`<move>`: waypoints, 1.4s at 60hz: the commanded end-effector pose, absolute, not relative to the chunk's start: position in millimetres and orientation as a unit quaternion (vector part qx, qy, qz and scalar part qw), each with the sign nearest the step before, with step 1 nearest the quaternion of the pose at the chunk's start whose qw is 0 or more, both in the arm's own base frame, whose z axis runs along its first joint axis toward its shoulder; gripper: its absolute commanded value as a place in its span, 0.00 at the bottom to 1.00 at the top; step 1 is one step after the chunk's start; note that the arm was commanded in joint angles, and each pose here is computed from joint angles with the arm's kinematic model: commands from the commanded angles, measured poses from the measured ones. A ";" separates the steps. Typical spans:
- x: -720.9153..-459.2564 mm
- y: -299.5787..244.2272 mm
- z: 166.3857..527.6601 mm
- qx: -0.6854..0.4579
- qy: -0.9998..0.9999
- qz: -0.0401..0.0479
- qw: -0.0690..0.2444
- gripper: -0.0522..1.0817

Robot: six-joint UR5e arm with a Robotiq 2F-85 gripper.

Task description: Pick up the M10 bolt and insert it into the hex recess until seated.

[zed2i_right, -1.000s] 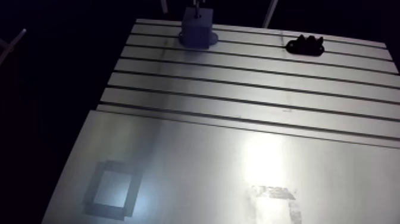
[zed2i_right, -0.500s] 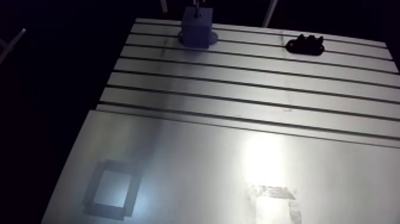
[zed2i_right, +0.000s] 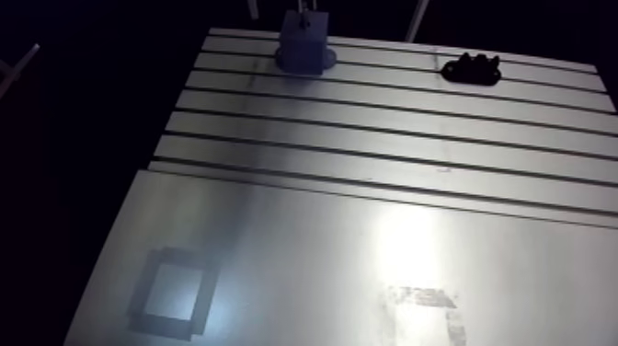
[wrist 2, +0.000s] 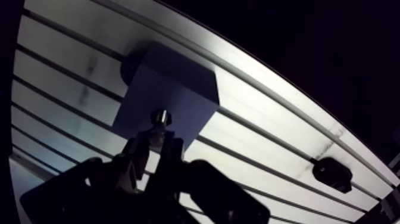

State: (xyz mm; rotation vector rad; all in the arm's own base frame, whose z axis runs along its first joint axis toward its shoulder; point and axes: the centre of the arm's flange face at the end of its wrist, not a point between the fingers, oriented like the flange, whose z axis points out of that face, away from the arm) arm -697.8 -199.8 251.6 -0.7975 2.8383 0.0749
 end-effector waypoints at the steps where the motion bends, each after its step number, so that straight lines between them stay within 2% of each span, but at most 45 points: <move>1: -697.5 -198.9 251.2 -0.269 0.958 0.025 0.096 0.96; 9: -697.5 -198.9 251.3 -0.268 0.958 0.025 0.096 0.94; 10: -696.8 -199.6 250.6 -0.268 0.958 0.026 0.098 0.90; 11: -696.8 -199.6 250.6 -0.268 0.958 0.026 0.098 0.90; 12: -697.0 -198.8 251.5 -0.267 0.959 0.026 0.096 0.81; 13: -697.0 -198.8 251.5 -0.267 0.959 0.026 0.096 0.81; 14: -696.7 -198.8 253.1 -0.267 0.959 0.026 0.094 0.65; 15: -696.7 -198.8 253.1 -0.267 0.959 0.026 0.094 0.65; 17: -696.2 -198.7 253.2 -0.271 0.958 0.026 0.090 0.24; 18: -696.2 -198.7 253.2 -0.271 0.958 0.026 0.090 0.24; 19: -696.6 -198.6 255.3 -0.273 0.958 0.028 0.085 0.09; 21: -697.4 -198.7 255.8 -0.273 0.958 0.028 0.080 0.06; 32: -698.4 -197.9 257.7 -0.270 0.960 0.031 0.064 0.05; 56: -698.7 -194.6 260.0 -0.262 0.963 0.031 0.061 0.05; 65: -699.2 -199.3 270.2 -0.264 0.963 0.033 0.042 0.05; 84: -695.5 -197.4 270.7 -0.249 0.967 0.037 0.043 0.05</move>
